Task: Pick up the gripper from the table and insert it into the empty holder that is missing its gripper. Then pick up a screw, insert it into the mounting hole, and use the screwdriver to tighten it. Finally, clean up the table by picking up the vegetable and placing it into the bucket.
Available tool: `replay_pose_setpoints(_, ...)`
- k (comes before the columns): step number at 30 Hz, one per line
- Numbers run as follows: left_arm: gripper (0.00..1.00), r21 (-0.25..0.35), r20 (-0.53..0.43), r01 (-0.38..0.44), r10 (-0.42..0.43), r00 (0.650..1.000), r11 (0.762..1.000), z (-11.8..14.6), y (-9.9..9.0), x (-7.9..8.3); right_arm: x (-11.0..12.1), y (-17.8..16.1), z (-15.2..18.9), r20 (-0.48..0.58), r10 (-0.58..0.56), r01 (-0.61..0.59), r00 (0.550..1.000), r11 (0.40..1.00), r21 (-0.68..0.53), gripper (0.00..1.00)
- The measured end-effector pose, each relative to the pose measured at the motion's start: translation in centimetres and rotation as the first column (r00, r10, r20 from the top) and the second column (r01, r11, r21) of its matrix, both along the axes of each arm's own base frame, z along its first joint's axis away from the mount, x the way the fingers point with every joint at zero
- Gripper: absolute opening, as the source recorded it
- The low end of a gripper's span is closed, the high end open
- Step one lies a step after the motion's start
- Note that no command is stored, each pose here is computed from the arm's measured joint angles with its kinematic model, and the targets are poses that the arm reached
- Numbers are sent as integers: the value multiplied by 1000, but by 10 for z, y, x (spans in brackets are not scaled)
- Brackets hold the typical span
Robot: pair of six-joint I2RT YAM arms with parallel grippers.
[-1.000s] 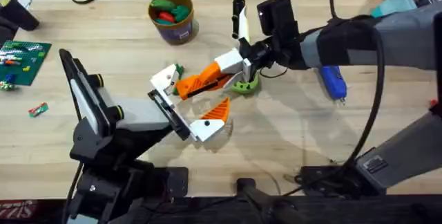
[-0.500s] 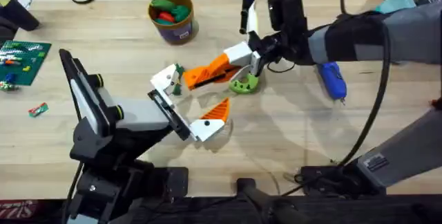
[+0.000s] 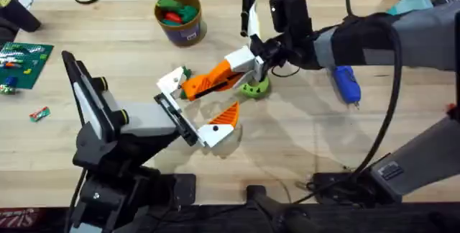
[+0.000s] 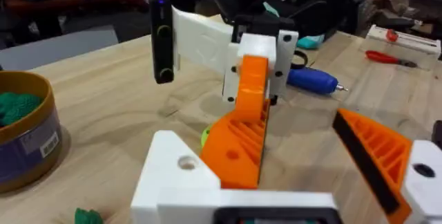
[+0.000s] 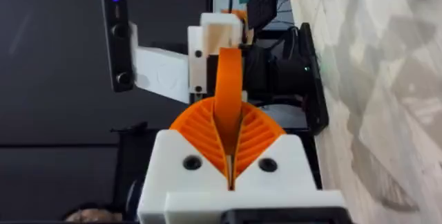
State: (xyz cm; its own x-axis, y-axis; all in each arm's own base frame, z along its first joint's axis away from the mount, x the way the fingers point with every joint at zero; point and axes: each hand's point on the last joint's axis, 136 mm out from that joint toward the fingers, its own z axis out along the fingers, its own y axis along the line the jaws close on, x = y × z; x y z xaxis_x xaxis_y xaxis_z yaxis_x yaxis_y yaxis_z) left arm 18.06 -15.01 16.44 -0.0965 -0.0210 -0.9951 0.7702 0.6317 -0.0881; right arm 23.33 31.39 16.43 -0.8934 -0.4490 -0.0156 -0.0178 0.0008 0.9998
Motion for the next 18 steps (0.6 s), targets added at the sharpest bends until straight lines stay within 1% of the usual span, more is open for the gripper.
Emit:
replay_pose_setpoints(5, 986, 2, 4, -15, 15, 1000, 1000, 0, 2, 2, 5, 9, 15, 57, 13, -15, 998, 1000, 28, 7)
replay_pose_setpoints(18, 986, 8, 13, -23, 23, 1000, 1000, 1, 3, 3, 6, 14, 16, 65, 14, -16, 998, 1000, 24, 7)
